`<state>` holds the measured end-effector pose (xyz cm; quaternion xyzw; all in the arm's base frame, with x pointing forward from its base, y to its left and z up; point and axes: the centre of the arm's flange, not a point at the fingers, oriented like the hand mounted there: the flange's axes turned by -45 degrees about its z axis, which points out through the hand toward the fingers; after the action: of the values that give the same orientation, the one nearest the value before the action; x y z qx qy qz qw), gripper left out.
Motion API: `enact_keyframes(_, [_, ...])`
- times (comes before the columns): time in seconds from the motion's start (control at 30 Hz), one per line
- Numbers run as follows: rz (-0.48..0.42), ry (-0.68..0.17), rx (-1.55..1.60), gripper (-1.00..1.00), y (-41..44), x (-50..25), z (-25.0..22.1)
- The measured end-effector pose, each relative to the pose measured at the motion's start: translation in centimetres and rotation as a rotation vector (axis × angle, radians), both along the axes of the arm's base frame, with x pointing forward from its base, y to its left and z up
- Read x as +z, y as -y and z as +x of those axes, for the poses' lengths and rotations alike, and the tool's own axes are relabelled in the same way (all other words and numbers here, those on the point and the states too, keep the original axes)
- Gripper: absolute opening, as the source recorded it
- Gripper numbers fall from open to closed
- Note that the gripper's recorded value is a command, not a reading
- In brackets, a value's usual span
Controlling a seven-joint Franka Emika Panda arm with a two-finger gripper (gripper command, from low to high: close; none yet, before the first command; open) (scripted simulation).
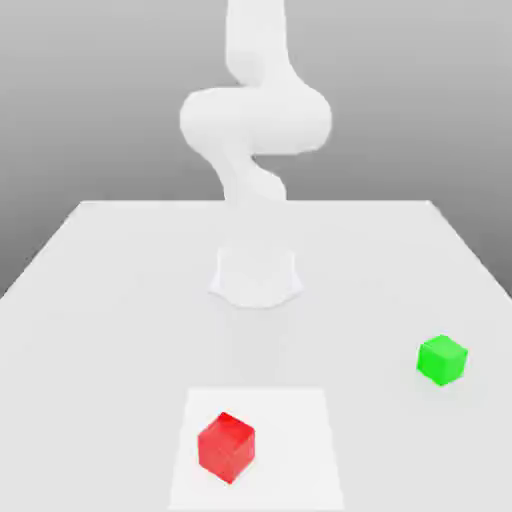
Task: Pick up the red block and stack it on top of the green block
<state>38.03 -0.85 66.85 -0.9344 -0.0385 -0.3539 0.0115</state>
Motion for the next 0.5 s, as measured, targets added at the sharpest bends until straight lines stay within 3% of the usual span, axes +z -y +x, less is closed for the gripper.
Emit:
enact_keyframes(0.23, [-0.067,-0.2,0.25,0.0,0.8,-13.7,7.0])
enact_keyframes(0.5, [-0.173,-0.407,0.514,0.0,0.7,-29.7,9.3])
